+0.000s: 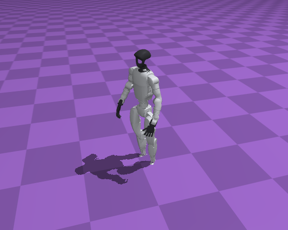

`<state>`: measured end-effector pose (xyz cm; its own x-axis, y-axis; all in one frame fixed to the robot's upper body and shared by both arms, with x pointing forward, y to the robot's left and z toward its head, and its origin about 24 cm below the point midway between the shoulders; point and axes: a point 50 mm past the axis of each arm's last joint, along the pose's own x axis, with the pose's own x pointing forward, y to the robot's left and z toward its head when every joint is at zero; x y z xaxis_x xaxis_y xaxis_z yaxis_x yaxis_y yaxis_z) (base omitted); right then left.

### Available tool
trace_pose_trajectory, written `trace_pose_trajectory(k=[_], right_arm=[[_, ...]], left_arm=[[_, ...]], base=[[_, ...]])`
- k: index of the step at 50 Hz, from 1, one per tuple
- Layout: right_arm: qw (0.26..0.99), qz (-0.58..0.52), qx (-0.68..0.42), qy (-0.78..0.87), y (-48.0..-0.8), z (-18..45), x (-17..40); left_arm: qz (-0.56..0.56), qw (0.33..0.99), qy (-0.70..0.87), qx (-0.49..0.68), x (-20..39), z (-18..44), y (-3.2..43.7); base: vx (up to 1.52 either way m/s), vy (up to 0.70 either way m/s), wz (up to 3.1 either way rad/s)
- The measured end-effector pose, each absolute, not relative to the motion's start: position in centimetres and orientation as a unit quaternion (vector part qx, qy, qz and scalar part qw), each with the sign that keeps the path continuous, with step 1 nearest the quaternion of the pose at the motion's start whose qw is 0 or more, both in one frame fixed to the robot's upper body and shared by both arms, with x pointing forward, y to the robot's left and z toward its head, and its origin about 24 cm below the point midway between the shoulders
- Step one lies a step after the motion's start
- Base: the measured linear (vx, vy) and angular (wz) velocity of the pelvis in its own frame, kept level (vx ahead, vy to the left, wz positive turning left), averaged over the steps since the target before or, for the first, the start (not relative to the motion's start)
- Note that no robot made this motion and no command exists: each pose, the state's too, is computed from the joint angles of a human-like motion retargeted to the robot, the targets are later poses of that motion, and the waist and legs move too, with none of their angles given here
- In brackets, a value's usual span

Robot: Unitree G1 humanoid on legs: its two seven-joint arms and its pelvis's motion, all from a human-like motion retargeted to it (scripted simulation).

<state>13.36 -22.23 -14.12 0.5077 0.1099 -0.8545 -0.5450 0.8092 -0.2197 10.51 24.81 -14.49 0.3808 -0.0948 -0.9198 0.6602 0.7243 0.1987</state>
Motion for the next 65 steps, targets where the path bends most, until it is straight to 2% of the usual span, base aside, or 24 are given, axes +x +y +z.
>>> trace_pose_trajectory(k=[45,65], right_arm=[[0.876,0.136,-0.209,0.413,-22.0,-13.2,15.6],[0.873,0.147,-0.224,0.407,-21.8,-13.2,15.8]], left_arm=[[-0.181,0.812,0.491,0.258,10.7,-14.3,25.3],[-0.175,0.820,0.480,0.260,11.1,-14.2,25.3]], base=[[0.00,0.00,0.00],[0.00,0.00,0.00]])
